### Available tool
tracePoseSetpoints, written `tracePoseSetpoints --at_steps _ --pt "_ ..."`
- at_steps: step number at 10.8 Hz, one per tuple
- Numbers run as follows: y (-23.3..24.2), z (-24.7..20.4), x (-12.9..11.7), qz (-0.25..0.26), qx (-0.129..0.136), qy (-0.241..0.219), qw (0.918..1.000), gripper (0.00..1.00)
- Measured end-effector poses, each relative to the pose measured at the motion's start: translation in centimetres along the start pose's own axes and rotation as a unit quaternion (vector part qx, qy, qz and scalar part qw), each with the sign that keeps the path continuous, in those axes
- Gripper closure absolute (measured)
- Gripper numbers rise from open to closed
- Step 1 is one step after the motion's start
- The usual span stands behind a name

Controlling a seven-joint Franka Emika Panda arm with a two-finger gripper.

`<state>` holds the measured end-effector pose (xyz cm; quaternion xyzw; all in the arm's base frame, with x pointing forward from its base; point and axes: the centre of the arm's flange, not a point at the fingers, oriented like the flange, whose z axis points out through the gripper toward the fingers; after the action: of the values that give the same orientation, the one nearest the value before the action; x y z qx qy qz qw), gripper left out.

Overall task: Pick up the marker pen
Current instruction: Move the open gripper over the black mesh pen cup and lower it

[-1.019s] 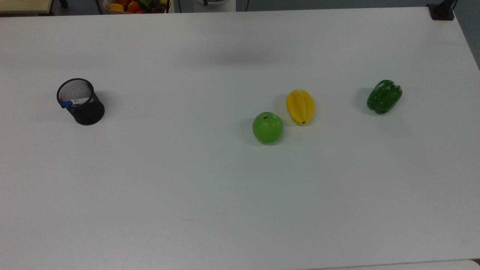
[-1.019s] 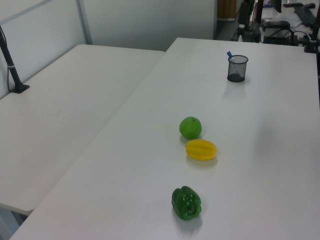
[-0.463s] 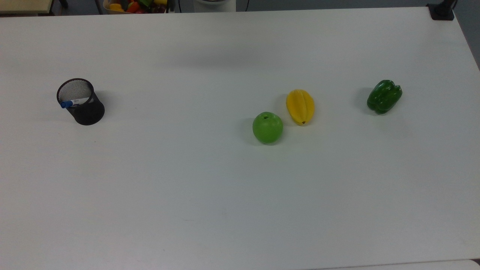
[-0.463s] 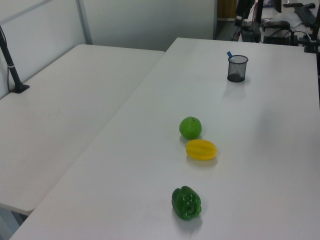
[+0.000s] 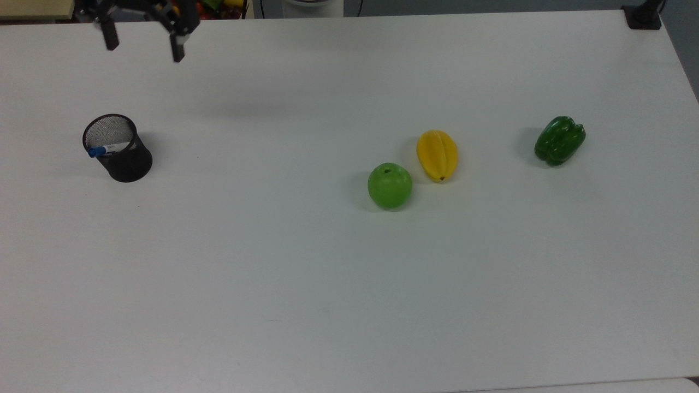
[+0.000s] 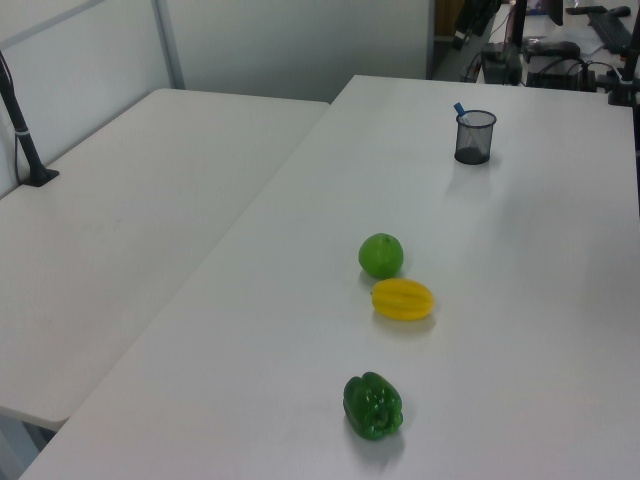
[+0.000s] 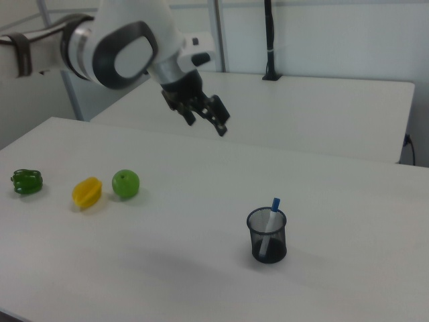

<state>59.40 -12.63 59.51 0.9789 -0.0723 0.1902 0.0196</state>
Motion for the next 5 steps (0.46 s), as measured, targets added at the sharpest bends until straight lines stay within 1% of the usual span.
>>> tracePoseSetpoints --at_steps 4,5 --pt "5.7 5.9 0.4 0.038 -0.039 0.028 0.9981 0.00" --pt "6.8 8.2 0.5 0.043 -0.051 0.033 0.9972 0.00"
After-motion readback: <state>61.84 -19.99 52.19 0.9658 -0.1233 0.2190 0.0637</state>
